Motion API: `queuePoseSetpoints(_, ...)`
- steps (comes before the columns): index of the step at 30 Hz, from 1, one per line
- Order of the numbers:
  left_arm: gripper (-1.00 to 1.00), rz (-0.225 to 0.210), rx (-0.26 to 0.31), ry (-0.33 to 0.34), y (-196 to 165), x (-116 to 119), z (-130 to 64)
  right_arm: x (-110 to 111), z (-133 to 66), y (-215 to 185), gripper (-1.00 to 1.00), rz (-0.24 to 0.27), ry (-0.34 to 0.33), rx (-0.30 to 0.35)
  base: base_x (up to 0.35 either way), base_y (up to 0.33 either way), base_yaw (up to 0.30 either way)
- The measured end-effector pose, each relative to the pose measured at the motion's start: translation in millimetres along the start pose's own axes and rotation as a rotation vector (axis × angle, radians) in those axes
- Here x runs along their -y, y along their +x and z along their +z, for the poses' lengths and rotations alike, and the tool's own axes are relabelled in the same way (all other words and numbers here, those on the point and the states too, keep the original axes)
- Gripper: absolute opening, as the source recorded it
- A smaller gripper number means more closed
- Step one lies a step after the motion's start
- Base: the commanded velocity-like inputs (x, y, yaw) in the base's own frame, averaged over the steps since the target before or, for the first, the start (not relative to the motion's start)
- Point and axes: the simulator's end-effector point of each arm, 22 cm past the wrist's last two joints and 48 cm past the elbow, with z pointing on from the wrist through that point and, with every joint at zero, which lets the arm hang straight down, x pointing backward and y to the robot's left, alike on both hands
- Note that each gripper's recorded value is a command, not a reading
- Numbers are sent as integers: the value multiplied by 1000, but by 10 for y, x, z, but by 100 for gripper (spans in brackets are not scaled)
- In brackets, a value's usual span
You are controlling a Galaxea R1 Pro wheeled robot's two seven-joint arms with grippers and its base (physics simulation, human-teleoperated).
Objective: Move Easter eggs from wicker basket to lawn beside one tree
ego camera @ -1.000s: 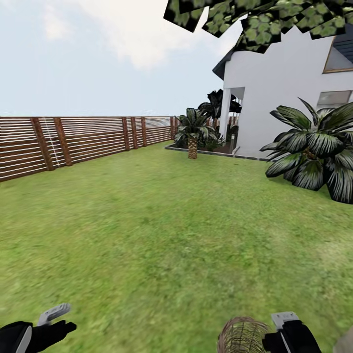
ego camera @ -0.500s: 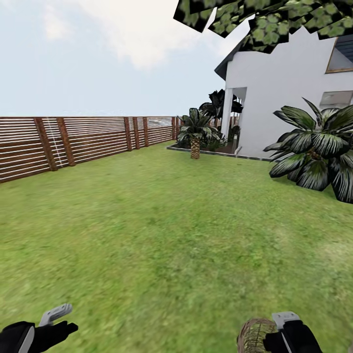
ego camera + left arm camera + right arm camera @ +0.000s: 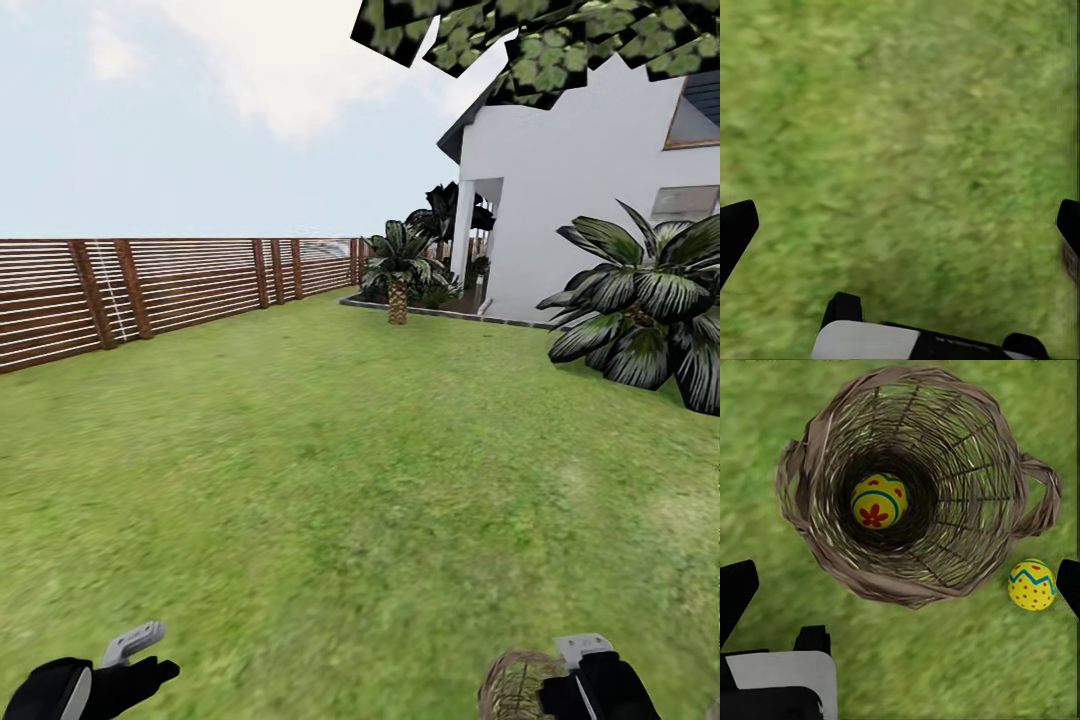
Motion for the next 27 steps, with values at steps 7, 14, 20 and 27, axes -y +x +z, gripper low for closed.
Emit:
queuePoseSetpoints(7, 100, -2, -3, 10, 26, 59, 18, -1, 0, -3, 100, 0, 0, 0, 53, -184, 0)
queuePoseSetpoints(14, 100, -4, -4, 15, 33, 94, 15, 3, -12, -9, 100, -1, 1, 2, 2, -6, 0)
queuePoseSetpoints(20, 100, -2, -5, 13, 19, 103, -56, 16, -84, -20, 100, -1, 0, 2, 0, 0, 0)
queuePoseSetpoints(27, 100, -5, -8, 25, 40, 177, -62, 21, -108, -26, 100, -1, 0, 2, 0, 0, 0)
